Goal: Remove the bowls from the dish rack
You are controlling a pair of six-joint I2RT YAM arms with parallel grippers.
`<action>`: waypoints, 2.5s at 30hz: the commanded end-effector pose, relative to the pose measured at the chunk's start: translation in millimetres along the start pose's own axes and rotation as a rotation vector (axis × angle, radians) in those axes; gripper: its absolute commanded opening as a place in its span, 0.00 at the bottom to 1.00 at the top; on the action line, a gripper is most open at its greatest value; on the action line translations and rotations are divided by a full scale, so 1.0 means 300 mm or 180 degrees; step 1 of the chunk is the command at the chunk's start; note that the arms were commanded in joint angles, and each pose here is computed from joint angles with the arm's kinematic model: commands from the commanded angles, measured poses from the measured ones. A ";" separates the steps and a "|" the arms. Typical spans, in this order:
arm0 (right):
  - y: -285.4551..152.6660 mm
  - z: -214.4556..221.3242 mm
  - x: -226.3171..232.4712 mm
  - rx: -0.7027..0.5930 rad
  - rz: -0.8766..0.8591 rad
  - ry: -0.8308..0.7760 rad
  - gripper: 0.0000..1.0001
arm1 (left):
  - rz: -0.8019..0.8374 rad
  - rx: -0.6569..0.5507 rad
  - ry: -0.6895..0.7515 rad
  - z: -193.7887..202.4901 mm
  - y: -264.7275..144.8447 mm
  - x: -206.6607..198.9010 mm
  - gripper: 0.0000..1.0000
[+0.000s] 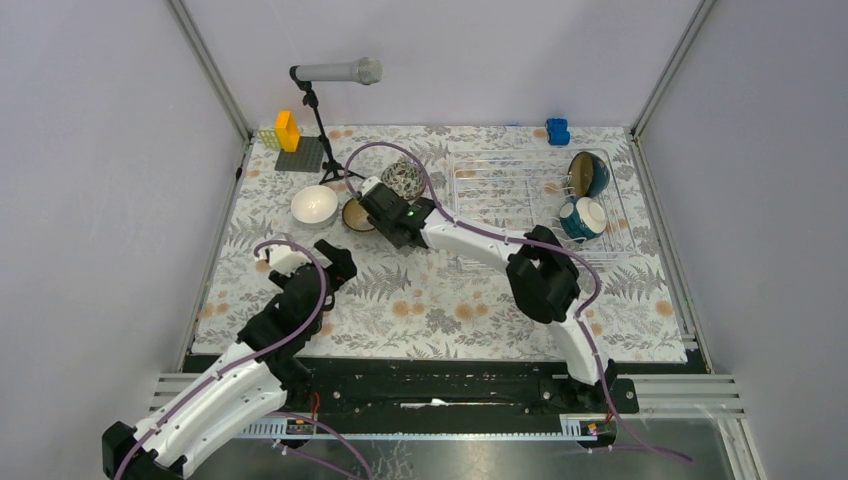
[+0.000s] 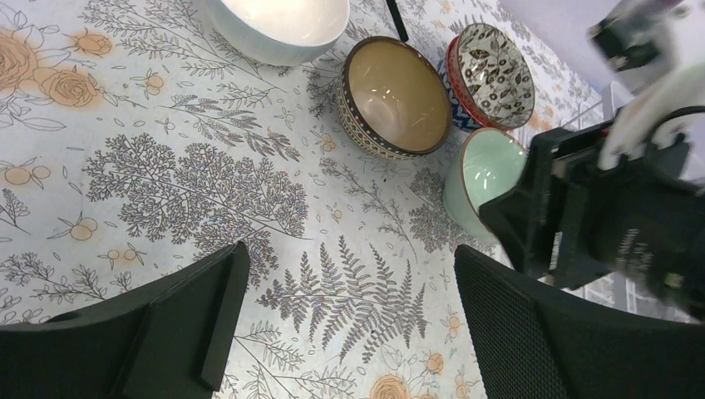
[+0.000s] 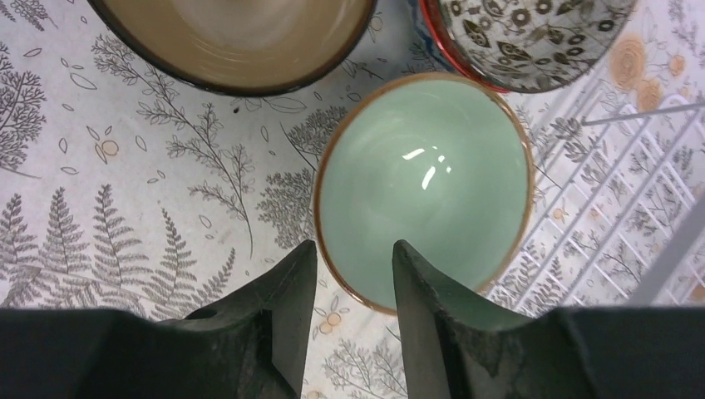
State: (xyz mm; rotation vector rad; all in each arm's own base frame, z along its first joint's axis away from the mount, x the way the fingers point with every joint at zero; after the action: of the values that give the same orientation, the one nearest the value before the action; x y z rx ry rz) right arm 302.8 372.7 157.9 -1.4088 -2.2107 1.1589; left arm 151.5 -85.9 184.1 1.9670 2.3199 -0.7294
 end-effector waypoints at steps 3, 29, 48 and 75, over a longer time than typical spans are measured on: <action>-0.218 -0.111 -0.088 -0.0618 0.0187 0.0184 0.46 | 0.0329 0.0002 0.0184 -0.019 0.006 -0.043 0.99; -0.387 0.195 -0.960 -0.1011 0.1856 0.2928 0.93 | 0.2367 0.0662 0.0652 0.028 0.074 -0.342 0.99; -0.114 0.182 -1.262 -0.0328 0.3485 0.2357 0.70 | 0.2280 0.0564 0.0726 -0.002 0.084 -0.358 0.99; -0.214 0.119 -1.349 -0.0254 0.4106 0.2066 0.00 | 0.2154 0.0430 0.0687 -0.037 0.064 -0.341 0.99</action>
State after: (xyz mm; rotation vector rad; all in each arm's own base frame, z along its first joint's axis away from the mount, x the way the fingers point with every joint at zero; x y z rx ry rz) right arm 432.3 -4.6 185.4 -2.6092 -0.8390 0.8720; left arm 190.6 -173.8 199.2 2.8030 1.5370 -0.7207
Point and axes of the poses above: each gripper's point midway between its finger pads, its own y axis out along the fingers, its own x axis along the line the jaws close on, z = x × y, the point moved 10 cm from there along -y, back along the fingers, and after that the axes turned 14 degrees about y, right-handed, at the moved point
